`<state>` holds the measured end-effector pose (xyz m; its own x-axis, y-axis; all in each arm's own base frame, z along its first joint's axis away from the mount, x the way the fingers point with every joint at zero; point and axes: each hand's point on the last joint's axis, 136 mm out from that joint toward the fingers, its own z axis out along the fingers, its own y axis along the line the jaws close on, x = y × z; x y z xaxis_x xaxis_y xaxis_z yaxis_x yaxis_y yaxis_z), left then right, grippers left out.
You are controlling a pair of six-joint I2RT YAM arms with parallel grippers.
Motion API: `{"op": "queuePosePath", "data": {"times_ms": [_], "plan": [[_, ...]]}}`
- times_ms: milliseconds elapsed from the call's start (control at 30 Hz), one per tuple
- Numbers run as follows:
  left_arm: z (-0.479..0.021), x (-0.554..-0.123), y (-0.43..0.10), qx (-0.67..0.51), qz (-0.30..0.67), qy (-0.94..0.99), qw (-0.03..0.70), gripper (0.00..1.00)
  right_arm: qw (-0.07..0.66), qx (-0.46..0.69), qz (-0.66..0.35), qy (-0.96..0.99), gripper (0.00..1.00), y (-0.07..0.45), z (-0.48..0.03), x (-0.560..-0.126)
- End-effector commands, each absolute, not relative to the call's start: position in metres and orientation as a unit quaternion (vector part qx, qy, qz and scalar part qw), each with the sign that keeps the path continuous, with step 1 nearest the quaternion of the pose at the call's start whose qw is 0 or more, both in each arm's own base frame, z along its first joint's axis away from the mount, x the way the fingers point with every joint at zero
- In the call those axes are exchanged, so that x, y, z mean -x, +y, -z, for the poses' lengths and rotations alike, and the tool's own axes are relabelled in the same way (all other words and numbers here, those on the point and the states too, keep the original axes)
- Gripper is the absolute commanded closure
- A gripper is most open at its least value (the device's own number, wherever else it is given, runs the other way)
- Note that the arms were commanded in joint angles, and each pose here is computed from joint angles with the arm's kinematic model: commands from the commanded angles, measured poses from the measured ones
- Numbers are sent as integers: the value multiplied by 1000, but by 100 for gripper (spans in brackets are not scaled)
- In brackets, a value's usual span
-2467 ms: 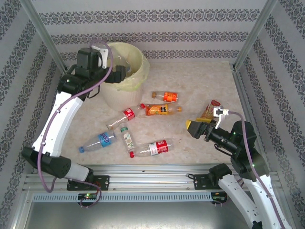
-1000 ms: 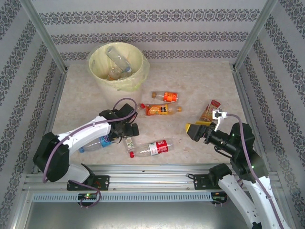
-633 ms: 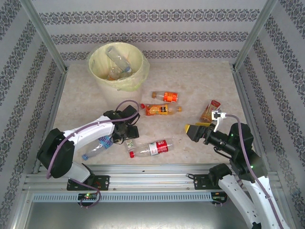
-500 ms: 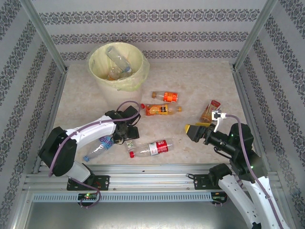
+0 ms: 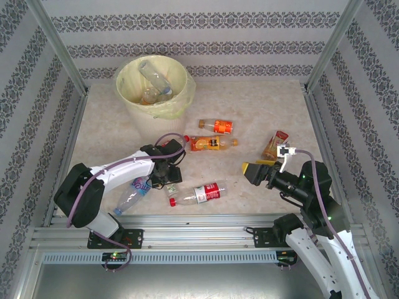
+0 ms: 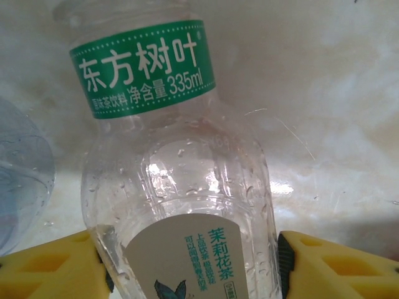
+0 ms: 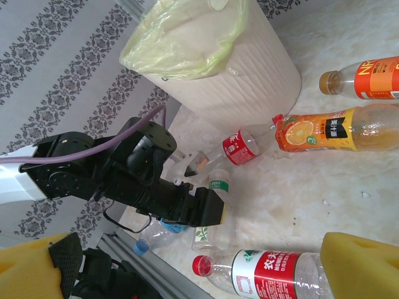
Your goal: Put the plastic bottles in the bin
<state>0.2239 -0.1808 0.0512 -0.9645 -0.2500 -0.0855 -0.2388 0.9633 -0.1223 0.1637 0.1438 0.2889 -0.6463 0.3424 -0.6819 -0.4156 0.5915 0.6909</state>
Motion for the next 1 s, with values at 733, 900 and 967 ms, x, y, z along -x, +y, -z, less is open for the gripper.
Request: {"op": "queuePosePath", "data": {"times_ms": [733,900,967], "plan": [[-128,-228,-209,-5,136,986,101,37,428,22,-449,784,2,143,-289,-169],[-156,-227,-236,-81,193,972,110,37,428,22,-450,783,2,144,-290,-170],[-169,-227,-247,-106,214,964,116,37,429,23,-450,783,2,144,-292,-171]]}}
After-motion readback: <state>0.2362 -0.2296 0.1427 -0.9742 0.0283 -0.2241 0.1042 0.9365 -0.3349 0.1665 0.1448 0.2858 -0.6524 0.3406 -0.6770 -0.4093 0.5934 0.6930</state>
